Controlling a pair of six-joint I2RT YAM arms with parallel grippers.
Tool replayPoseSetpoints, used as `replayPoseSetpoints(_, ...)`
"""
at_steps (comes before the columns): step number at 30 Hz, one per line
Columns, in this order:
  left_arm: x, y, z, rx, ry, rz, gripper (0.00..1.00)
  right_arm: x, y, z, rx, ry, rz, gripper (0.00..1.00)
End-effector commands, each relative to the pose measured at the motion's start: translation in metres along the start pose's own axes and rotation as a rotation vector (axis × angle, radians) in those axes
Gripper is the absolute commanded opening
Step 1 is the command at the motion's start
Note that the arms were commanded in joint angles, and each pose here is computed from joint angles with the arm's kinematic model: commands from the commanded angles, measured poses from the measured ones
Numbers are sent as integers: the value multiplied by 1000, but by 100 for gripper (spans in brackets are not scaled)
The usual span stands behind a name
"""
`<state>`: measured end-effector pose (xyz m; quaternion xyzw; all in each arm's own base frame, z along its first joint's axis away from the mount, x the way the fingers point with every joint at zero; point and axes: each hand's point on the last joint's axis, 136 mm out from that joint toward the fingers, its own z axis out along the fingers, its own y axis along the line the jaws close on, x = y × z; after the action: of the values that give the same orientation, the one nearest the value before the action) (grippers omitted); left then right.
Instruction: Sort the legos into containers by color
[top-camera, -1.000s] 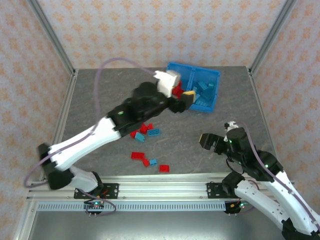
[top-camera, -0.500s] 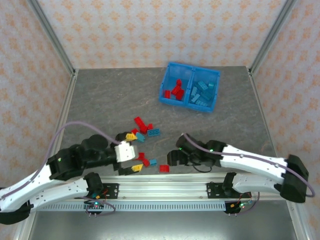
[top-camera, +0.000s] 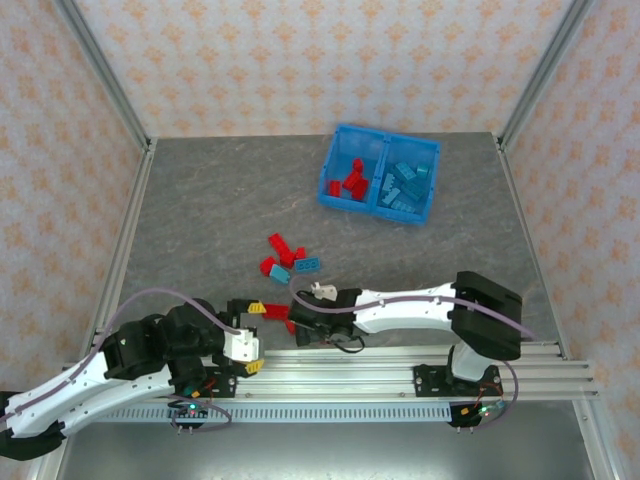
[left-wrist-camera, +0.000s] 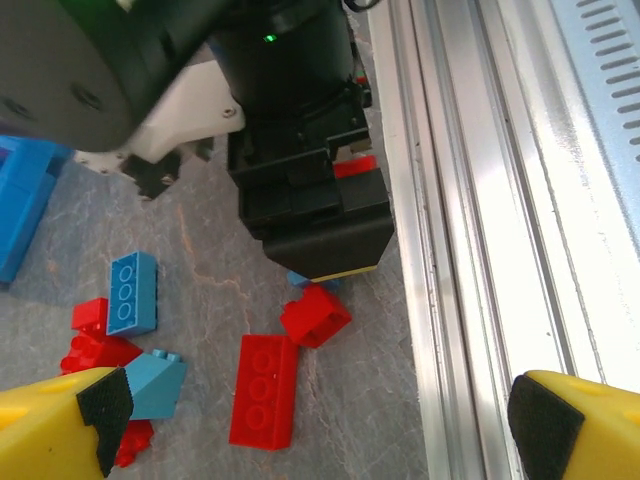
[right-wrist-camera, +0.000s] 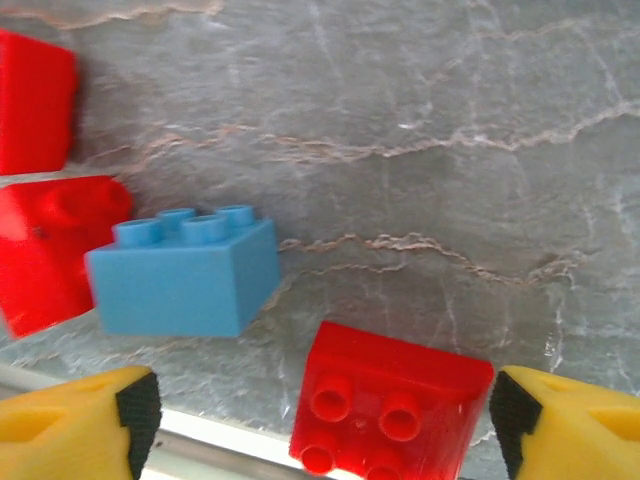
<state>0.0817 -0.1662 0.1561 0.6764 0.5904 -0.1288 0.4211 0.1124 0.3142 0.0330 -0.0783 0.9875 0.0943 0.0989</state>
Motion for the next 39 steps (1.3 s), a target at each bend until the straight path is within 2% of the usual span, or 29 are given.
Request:
replayPoseSetpoints(1, -6, 10, -2, -62, -34, 36, 100, 2, -11, 0, 79, -20, 22, 86)
replayPoseSetpoints(3, -7, 11, -1, -75, -53, 33, 100, 6, -14, 1, 106, -15, 17, 85)
replayPoseSetpoints(11, -10, 12, -1, -81, -68, 28, 100, 19, -26, 19, 156, 4, 70, 66)
replayPoseSetpoints(18, -11, 10, 0, -72, -79, 25, 100, 15, -43, 17, 189, -48, 108, 48)
replayPoseSetpoints(23, -21, 10, -3, -67, -125, 32, 100, 0, -55, -5, 200, -143, 120, 42)
replayPoseSetpoints(28, -30, 11, -2, -38, -129, 71, 100, -27, -67, -38, 165, -256, 149, 42)
replayPoseSetpoints(31, -44, 21, -2, -70, -166, 108, 100, -55, -76, -68, 125, -354, 178, 42)
replayPoseSetpoints(34, -52, 37, 6, -145, -188, 159, 100, -94, -89, -97, 106, -450, 194, 43)
replayPoseSetpoints(39, -52, 50, 18, -199, -150, 228, 100, -171, -99, -134, 93, -568, 189, 43)
